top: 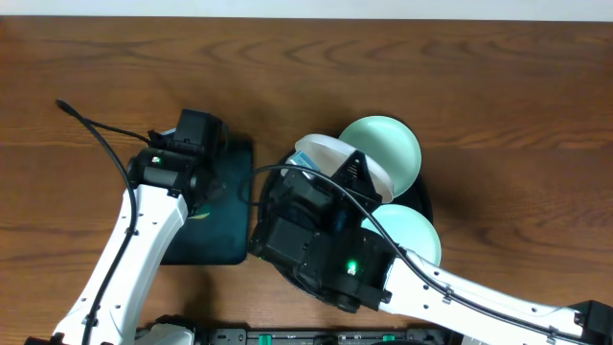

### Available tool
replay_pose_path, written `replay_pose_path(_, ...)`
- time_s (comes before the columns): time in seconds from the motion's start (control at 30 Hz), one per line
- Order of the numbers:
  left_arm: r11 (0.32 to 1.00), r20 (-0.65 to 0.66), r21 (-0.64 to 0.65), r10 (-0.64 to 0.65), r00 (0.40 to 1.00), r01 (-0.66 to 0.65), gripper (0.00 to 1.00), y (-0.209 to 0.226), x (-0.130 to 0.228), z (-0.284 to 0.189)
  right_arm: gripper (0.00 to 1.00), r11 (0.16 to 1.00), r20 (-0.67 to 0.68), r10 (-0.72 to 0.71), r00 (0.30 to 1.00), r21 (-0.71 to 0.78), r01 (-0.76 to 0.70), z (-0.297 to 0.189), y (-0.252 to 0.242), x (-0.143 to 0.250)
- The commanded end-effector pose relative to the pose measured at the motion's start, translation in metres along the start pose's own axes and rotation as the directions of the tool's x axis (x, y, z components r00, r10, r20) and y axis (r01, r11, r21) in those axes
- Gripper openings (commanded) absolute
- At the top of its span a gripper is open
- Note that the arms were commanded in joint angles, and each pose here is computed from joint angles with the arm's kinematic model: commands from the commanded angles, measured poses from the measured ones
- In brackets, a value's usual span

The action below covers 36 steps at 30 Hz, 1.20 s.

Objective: Clean dirty plates on tray and stack at the side
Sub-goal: 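Lift the white plate with the right gripper off the round tray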

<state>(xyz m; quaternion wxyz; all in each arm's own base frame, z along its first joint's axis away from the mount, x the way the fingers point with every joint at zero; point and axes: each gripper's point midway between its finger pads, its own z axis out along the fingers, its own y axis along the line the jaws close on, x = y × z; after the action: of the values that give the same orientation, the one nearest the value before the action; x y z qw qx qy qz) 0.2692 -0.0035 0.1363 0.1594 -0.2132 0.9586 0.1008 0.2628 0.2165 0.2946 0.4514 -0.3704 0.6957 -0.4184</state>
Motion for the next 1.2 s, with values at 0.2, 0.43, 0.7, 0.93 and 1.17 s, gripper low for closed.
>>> replay_pose_path(0.2,1.000,0.007,-0.017,0.003,1.000,-0.003,0.07,0.004,-0.002,-0.001,0.01,0.997,0.066,0.037,0.997,-0.075,-0.032,-0.018,0.010,-0.015)
replay_pose_path(0.43,1.000,0.007,-0.017,0.003,1.000,-0.003,0.07,0.004,-0.002,-0.001,0.01,0.962,0.084,0.101,0.991,-0.261,-0.076,-0.028,0.045,-0.024)
replay_pose_path(0.7,1.000,0.006,-0.018,0.003,1.000,-0.003,0.07,0.004,-0.002,-0.001,0.01,0.688,-0.392,0.399,0.829,-0.470,-0.553,0.020,0.101,0.025)
replay_pose_path(0.93,1.000,0.006,-0.017,0.003,1.000,-0.003,0.07,0.004,-0.002,-0.001,0.01,0.334,-0.693,0.516,0.504,-0.378,-0.863,0.085,0.096,0.056)
replay_pose_path(1.17,1.000,0.005,-0.018,0.004,1.000,-0.004,0.07,0.004,-0.002,-0.001,0.01,0.048,-0.796,0.583,0.163,-0.166,-0.985,0.153,0.054,0.116)
